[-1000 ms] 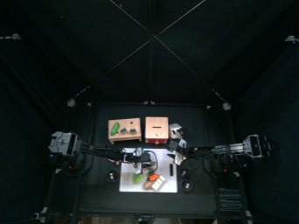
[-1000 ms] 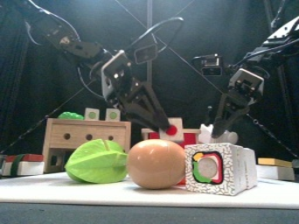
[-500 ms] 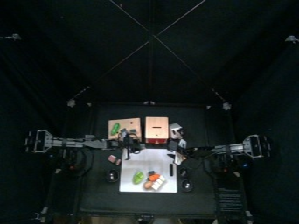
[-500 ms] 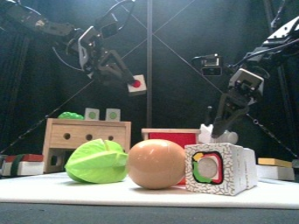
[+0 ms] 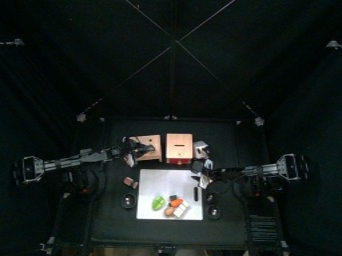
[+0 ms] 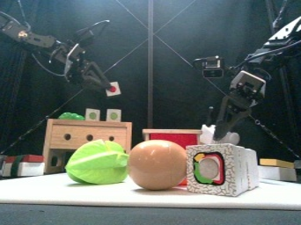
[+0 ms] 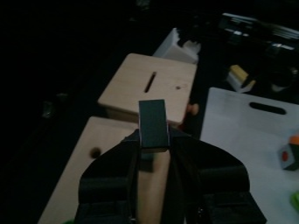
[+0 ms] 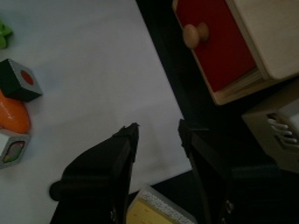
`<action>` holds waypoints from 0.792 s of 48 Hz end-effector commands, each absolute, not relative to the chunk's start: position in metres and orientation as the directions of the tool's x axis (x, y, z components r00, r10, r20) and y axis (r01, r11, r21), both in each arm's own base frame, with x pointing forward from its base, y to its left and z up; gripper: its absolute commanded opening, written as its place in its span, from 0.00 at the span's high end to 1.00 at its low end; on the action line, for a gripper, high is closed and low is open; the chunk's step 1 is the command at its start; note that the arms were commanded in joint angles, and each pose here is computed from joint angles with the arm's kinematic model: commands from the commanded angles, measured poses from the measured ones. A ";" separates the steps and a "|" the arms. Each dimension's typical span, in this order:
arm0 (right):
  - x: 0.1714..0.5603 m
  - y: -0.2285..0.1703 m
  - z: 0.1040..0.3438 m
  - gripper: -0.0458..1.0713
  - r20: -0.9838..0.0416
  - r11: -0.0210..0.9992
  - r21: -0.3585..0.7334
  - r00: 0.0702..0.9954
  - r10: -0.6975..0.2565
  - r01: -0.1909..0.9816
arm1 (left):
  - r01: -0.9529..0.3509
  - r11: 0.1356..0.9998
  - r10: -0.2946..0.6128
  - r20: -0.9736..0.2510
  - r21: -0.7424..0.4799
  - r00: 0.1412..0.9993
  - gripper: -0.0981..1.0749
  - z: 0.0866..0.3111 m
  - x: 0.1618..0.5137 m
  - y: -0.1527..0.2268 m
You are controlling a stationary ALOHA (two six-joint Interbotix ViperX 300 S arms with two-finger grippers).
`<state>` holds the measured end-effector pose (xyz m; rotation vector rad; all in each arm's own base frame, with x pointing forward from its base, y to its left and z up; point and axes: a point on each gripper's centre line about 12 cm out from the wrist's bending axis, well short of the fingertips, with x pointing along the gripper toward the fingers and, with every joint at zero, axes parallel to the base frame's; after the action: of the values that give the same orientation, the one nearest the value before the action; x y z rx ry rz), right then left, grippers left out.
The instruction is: Place piece of sushi on bench
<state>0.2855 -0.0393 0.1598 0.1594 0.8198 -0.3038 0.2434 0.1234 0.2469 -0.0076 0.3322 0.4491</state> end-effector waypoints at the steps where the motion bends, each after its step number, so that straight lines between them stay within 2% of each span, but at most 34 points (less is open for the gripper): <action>1: 0.291 -0.040 0.170 0.24 -0.715 0.945 0.032 0.668 -0.206 0.325 | -0.461 0.884 0.461 -0.276 0.069 0.843 0.47 0.253 0.237 0.132; 21: 0.295 -0.041 0.169 0.24 -0.718 0.946 0.028 0.665 -0.206 0.323 | -0.486 0.868 0.479 -0.422 0.100 0.770 0.47 0.233 0.224 0.140; 38: 0.297 -0.041 0.168 0.24 -0.719 0.948 0.021 0.663 -0.206 0.318 | -0.485 0.869 0.477 -0.440 0.102 0.761 0.46 0.230 0.224 0.140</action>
<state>0.2919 -0.0398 0.1581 0.1514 0.8277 -0.3019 0.2204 0.1374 0.2226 -0.0253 0.4942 0.5203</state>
